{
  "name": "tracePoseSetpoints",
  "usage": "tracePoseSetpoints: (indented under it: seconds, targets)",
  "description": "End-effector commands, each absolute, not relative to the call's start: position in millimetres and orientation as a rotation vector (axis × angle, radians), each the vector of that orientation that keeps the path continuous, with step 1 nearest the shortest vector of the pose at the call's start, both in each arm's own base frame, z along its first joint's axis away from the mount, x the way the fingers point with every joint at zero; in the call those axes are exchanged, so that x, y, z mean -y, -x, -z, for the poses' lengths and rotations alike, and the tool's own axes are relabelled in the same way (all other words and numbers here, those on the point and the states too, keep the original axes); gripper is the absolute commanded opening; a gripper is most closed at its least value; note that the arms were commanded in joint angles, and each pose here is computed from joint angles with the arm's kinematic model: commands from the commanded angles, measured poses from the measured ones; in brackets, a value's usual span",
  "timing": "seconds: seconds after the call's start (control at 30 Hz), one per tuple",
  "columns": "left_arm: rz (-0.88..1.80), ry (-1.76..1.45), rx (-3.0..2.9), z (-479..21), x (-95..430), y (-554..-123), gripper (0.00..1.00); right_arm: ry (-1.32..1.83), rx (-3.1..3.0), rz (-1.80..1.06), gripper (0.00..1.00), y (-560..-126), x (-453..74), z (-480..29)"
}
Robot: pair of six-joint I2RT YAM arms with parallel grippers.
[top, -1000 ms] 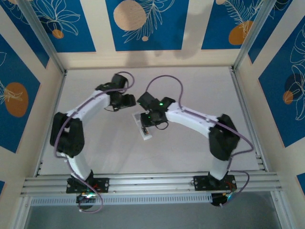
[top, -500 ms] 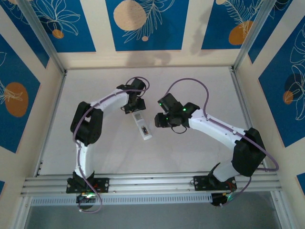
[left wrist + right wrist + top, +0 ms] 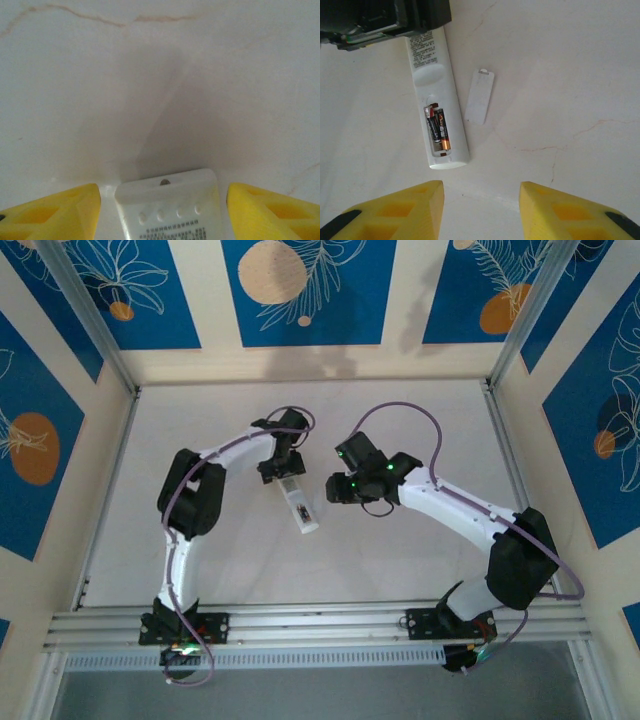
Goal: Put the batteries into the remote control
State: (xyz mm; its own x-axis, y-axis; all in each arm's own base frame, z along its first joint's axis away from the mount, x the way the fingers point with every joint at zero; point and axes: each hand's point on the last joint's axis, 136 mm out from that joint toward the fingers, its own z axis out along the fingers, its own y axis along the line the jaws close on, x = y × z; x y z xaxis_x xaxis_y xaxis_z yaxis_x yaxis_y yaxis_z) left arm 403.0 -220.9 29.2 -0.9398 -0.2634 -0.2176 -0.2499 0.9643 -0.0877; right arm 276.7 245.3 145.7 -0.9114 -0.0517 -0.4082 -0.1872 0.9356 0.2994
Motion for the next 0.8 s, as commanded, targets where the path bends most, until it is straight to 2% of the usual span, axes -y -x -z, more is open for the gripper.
tracePoseSetpoints:
  seconds: [0.0, 0.37, 0.5, 0.77]
  targets:
    - [0.104, 0.416, -2.916, -21, 224, -403, 0.65, 0.195, -2.681, -0.504, 0.45, -279, -250, -152]
    - [0.2, 0.409, -2.93, -17, 236, -403, 0.41, 0.277, -2.694, -0.51, 0.44, -268, -274, -143]
    - [0.218, 0.402, -2.935, -17, 239, -403, 0.37, 0.308, -2.713, -0.558, 0.42, -263, -300, -129]
    - [0.231, 0.38, -2.943, -18, 240, -401, 0.32, 0.334, -2.71, -0.463, 0.35, -276, -338, -95]
